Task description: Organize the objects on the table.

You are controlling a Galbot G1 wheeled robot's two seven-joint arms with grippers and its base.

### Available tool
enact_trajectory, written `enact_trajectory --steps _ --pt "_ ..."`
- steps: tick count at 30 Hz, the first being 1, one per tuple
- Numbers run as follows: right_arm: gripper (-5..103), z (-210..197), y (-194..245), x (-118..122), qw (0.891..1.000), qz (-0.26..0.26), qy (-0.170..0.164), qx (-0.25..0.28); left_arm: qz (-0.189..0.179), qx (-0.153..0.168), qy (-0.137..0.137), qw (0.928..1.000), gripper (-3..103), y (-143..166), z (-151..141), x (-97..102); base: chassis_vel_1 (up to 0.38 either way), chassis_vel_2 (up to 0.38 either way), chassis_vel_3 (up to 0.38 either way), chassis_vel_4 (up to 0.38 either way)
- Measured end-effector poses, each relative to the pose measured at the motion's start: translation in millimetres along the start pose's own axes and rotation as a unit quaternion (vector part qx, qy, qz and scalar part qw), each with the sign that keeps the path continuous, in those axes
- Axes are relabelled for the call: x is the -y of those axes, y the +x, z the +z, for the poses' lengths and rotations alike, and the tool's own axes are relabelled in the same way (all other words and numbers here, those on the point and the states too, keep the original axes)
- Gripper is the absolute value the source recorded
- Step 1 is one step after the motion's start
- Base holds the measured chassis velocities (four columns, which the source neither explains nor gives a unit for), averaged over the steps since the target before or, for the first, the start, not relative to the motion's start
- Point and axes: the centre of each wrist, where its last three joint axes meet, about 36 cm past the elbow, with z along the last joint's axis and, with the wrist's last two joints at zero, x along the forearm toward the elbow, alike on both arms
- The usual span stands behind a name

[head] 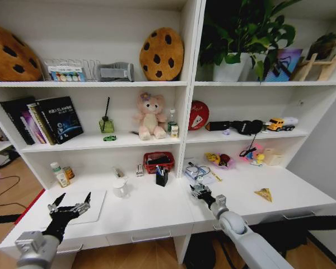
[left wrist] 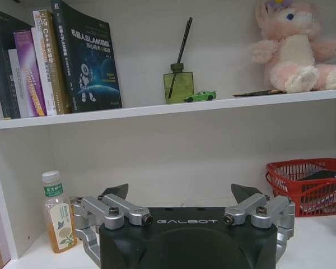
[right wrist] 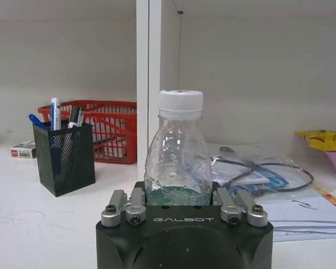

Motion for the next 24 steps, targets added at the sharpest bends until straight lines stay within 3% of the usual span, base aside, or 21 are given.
enact_trajectory --steps 4,5,9,11,12,13,14,15,16,17,19,21,24 --pt "41 -7 17 2 1.0 0.001 0.001 0.014 0.0 0.0 0.0 1.0 100 0 0 0.0 0.0 0.0 0.0 0.0" --pt "35 -14 35 0 1.0 -0.009 0.001 0.026 0.0 0.0 0.0 1.0 100 0 0 0.0 0.0 0.0 0.0 0.0" --pt "28 -23 98 -5 0.997 -0.051 0.017 0.062 0.0 0.0 0.0 1.0 100 0 0 0.0 0.0 0.0 0.0 0.0" --pt "25 -9 148 -9 0.99 -0.091 0.059 0.092 0.0 0.0 0.0 1.0 100 0 0 0.0 0.0 0.0 0.0 0.0" --pt "25 -9 148 -9 0.99 -0.091 0.059 0.092 0.0 0.0 0.0 1.0 100 0 0 0.0 0.0 0.0 0.0 0.0" --pt "25 12 187 -8 0.977 -0.145 0.116 0.109 0.0 0.0 0.0 1.0 100 0 0 0.0 0.0 0.0 0.0 0.0" --pt "25 25 208 -6 0.964 -0.185 0.153 0.117 0.0 0.0 0.0 1.0 100 0 0 0.0 0.0 0.0 0.0 0.0" --pt "25 34 224 -4 0.954 -0.214 0.177 0.116 0.0 0.0 0.0 1.0 100 0 0 0.0 0.0 0.0 0.0 0.0" --pt "25 34 224 -4 0.954 -0.214 0.177 0.116 0.0 0.0 0.0 1.0 100 0 0 0.0 0.0 0.0 0.0 0.0" --pt "25 55 252 -5 0.942 -0.256 0.196 0.099 0.0 0.0 0.0 1.0 100 0 0 0.0 0.0 0.0 0.0 0.0" --pt "25 69 267 -7 0.939 -0.27 0.195 0.085 0.0 0.0 0.0 1.0 100 0 0 0.0 0.0 0.0 0.0 0.0" --pt "25 108 293 -3 0.936 -0.289 0.197 0.042 0.0 0.0 0.0 1.0 100 0 0 0.0 0.0 0.0 0.0 0.0" --pt "25 147 302 8 0.931 -0.288 0.223 -0.003 0.0 0.0 0.0 1.0 100 0 0 0.0 0.0 0.0 0.0 0.0"
